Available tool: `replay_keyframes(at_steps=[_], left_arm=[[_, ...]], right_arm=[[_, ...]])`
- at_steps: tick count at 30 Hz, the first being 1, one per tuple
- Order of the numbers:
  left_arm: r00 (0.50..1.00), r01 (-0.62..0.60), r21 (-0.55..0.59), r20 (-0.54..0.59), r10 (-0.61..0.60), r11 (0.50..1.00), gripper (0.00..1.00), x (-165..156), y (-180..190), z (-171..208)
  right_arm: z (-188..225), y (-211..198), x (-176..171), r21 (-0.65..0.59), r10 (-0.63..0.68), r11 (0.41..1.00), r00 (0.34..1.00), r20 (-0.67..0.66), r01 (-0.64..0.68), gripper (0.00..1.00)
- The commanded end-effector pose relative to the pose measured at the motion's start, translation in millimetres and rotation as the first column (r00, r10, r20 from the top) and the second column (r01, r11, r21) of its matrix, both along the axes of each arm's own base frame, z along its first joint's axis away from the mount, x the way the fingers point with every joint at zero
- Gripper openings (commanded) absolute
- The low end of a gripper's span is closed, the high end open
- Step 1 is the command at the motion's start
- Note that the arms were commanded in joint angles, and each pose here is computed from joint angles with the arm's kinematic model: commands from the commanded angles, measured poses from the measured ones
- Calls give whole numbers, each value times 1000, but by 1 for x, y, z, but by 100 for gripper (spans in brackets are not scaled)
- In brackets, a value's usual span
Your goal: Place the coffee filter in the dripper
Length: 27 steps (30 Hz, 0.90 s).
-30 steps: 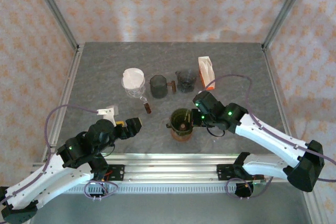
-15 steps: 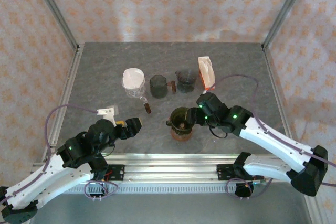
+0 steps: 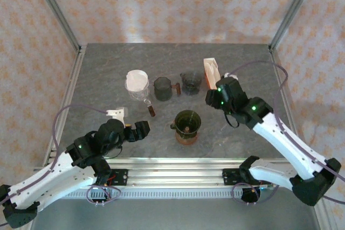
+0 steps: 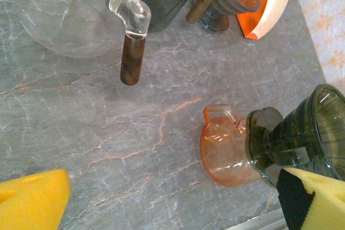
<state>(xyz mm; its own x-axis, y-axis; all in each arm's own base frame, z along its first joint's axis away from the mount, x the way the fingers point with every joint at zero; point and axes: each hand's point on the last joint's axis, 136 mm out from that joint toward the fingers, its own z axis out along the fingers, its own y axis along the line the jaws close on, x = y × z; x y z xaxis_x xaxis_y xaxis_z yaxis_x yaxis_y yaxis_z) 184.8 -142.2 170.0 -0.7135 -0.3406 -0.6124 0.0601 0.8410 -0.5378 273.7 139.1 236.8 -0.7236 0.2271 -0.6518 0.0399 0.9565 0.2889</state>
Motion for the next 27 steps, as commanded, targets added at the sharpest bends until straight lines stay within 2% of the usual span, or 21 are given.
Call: replay_keyframes(at_steps=[1,7,13,16,22,27], left_arm=[[998,28,-31,56,-26,999,100,3,-6,25],[998,19,-13,62,-18,1000,100,4,-2,22],[997,41,-20,66,-40,999,100,7,-10,22],[996,55,-8,66,-55,998,100,8,-13,23],[996,56,32,64,-58,998,100,11,-13,19],[996,59,40,67,-62,997,100,13,-14,19]], right_arm=[[8,-3,30,-8,-8,1000,999,39,8,48],[-13,-5,87,-26,-42,999,999,20,43,43],[-47,-12,146,-173,-36,984,998,-43,28,34],[-58,-14,169,-207,-44,978,996,-76,27,30],[-64,-23,205,-245,-85,967,993,-84,62,26],[-75,-27,221,-235,-143,965,986,-89,119,22]])
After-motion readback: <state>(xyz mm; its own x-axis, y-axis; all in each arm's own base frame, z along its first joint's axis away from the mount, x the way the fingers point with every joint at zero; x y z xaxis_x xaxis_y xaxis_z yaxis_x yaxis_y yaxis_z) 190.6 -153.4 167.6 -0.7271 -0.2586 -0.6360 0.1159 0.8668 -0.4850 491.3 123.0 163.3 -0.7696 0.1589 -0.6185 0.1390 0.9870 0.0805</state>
